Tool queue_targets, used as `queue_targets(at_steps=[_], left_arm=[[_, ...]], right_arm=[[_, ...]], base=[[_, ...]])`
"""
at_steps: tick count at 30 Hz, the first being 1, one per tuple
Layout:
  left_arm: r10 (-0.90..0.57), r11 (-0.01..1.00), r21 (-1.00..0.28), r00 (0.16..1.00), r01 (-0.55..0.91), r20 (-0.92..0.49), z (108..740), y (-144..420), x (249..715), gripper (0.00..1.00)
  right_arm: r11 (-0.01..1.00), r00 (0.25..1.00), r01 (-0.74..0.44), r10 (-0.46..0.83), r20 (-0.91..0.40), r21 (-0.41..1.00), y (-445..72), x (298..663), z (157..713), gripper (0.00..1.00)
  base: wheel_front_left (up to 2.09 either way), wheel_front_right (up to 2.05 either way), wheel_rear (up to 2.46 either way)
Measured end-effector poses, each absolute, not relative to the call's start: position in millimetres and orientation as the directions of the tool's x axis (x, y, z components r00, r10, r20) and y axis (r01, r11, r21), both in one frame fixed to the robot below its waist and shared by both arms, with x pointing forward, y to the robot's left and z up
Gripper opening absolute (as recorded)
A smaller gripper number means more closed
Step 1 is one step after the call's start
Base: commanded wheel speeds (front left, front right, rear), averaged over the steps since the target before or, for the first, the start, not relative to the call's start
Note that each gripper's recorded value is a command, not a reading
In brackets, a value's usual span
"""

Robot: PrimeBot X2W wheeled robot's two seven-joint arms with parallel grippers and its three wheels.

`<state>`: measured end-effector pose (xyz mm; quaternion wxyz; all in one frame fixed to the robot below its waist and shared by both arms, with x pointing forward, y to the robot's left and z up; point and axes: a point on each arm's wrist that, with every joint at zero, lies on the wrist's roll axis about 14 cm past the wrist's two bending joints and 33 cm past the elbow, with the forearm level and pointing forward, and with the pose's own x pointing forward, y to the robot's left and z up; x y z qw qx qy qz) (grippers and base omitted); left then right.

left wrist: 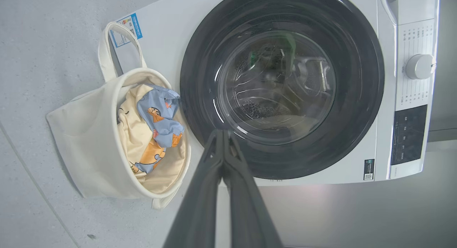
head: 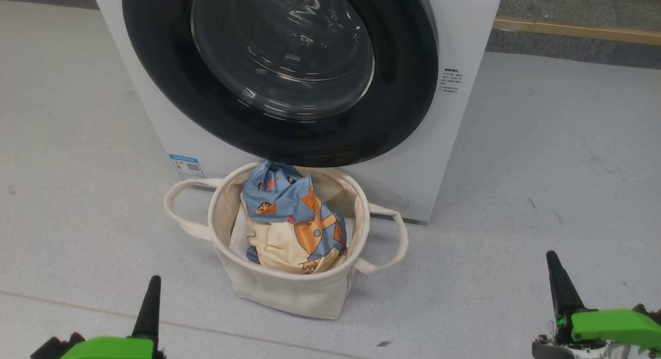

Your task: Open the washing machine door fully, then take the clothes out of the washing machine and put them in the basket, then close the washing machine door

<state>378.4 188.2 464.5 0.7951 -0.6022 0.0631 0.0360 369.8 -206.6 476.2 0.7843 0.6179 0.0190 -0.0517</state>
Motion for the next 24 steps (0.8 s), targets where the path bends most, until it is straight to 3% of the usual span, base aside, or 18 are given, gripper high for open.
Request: queue_targets(at_steps=[24], left_arm=[[-0.022, -0.001, -0.996, 0.996, -0.086, -0.086, 480.1, 189.8, 378.0, 0.00]], right_arm=[[-0.013, 0.996, 0.081, -0.026, -0.082, 0.997, -203.5, 374.3, 479.7, 0.00]], base=[[0.00, 0.00, 0.00]])
